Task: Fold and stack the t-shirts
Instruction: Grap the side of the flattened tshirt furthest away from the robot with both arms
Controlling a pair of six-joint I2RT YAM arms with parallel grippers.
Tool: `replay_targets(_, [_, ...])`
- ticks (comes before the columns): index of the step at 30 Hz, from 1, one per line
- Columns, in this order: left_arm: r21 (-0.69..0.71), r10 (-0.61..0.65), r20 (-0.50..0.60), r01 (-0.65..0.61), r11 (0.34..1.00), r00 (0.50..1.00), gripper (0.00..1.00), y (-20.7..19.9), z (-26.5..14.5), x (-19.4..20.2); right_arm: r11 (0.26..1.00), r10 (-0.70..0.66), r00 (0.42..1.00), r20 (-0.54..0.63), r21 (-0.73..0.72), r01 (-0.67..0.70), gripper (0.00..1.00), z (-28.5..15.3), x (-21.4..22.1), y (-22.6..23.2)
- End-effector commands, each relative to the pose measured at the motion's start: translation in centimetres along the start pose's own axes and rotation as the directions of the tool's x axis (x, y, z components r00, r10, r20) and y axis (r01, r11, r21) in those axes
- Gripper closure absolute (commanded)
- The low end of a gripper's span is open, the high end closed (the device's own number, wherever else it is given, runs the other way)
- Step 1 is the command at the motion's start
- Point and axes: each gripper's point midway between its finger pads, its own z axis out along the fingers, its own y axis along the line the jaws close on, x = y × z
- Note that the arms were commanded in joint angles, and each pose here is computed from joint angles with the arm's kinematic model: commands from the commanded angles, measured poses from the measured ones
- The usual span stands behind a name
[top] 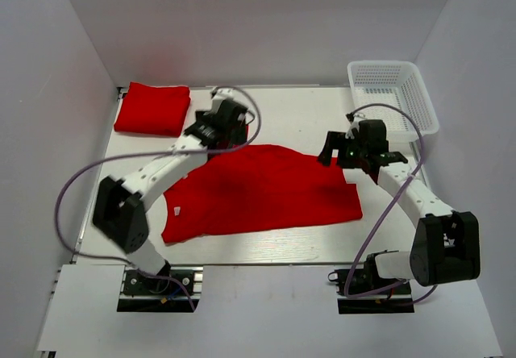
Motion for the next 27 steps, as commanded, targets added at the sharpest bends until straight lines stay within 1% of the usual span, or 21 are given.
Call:
replay_targets(1, [-0.117, 0.244, 0.038, -0.238, 0.964, 0.969, 0.00, -1.0, 4.6, -3.7, 0.999, -0.039, 0.997, 0.065, 0.040, 0.036, 0.10, 0.1, -3.1, -0.3])
replay_targets(2, [-0.092, 0.235, 0.080, -0.228, 0.969, 0.969, 0.00, -1.9, 5.4, -6.6, 0.998, -0.040, 0.996, 0.084, 0.043, 0.036, 0.10, -0.1, -4.1, -0.2])
replay_targets(3, [-0.060, 0.264, 0.071, -0.260, 0.964, 0.962, 0.00, -3.0, 6.6, -6.8, 0.998, -0.045, 0.996, 0.079, 0.051, 0.041, 0.10, 0.2, -4.1, -0.4])
replay_targets(4, [0.002, 0.337, 0.033, -0.337, 0.941, 0.941, 0.00, -4.8, 9.6, -5.3, 0.997, -0.036, 0.998, 0.058, 0.063, 0.032, 0.10, 0.4, -3.7, -0.8])
replay_targets(5, [0.035, 0.321, 0.078, -0.325, 0.945, 0.944, 0.00, -6.2, 10.2, -7.8, 0.997, -0.036, 0.997, 0.061, 0.071, 0.032, 0.10, 0.5, -4.1, -0.9])
replay_targets(6, [0.051, 0.329, 0.070, -0.333, 0.942, 0.942, 0.00, -6.5, 11.5, -8.1, 0.997, -0.037, 0.998, 0.058, 0.073, 0.032, 0.10, 0.6, -4.1, -0.9])
replay_targets(8, [0.112, 0.376, 0.073, -0.382, 0.917, 0.924, 0.00, -9.0, 14.6, -8.4, 0.995, -0.033, 0.998, 0.045, 0.092, 0.029, 0.10, 0.8, -4.0, -1.2])
replay_targets(10, [0.156, 0.415, 0.059, -0.419, 0.894, 0.908, 0.00, -9.5, 16.7, -8.0, 0.994, -0.021, 0.999, 0.048, 0.109, 0.015, 0.10, 0.7, -4.3, -1.6])
replay_targets(11, [0.166, 0.430, 0.098, -0.440, 0.882, 0.898, 0.00, -10.3, 16.9, -9.3, 0.993, -0.017, 0.999, 0.033, 0.119, 0.013, 0.10, 1.0, -3.9, -1.8])
replay_targets(12, [0.192, 0.457, 0.075, -0.463, 0.866, 0.886, 0.00, -10.5, 18.7, -7.8, 0.993, -0.018, 0.999, 0.041, 0.121, 0.013, 0.10, 0.9, -4.5, -1.8])
replay_targets(13, [0.192, 0.470, 0.072, -0.475, 0.859, 0.880, 0.00, -10.6, 19.1, -7.4, 0.992, -0.011, 0.999, 0.036, 0.130, 0.006, 0.10, 1.0, -4.4, -2.0])
replay_targets(14, [0.185, 0.461, 0.078, -0.468, 0.864, 0.884, 0.00, -10.2, 19.4, -7.8, 0.991, -0.006, 1.000, 0.021, 0.131, 0.003, 0.10, 1.4, -4.1, -2.0])
replay_targets(17, [0.192, 0.480, 0.048, -0.480, 0.856, 0.876, 0.00, -9.8, 20.8, -6.0, 0.991, 0.006, 1.000, 0.012, 0.136, -0.008, 0.10, 1.7, -4.2, -2.1])
replay_targets(20, [0.216, 0.491, 0.011, -0.481, 0.850, 0.871, 0.08, -9.2, 21.4, -4.3, 0.990, 0.012, 1.000, -0.001, 0.137, -0.012, 0.10, 2.2, -4.3, -2.2])
replay_targets(21, [0.215, 0.491, -0.024, -0.475, 0.853, 0.871, 0.12, -8.4, 22.0, -3.1, 0.990, 0.016, 1.000, -0.013, 0.138, -0.014, 0.10, 2.4, -4.1, -2.3])
replay_targets(24, [0.229, 0.494, -0.029, -0.475, 0.850, 0.869, 0.21, -8.6, 22.3, -2.3, 0.990, 0.021, 1.000, -0.021, 0.143, -0.018, 0.10, 2.7, -3.9, -2.5])
replay_targets(25, [0.253, 0.498, -0.054, -0.471, 0.845, 0.866, 0.26, -8.3, 22.7, -1.3, 0.989, 0.024, 0.999, -0.021, 0.145, -0.021, 0.10, 2.7, -3.9, -2.6])
replay_targets(26, [0.270, 0.498, -0.052, -0.468, 0.842, 0.866, 0.26, -8.6, 22.7, -1.2, 0.989, 0.025, 0.999, -0.023, 0.144, -0.021, 0.10, 2.8, -3.9, -2.5])
replay_targets(27, [0.285, 0.504, -0.083, -0.464, 0.839, 0.860, 0.26, -8.1, 23.1, -0.1, 0.989, 0.025, 0.999, -0.024, 0.145, -0.021, 0.10, 2.9, -3.9, -2.6])
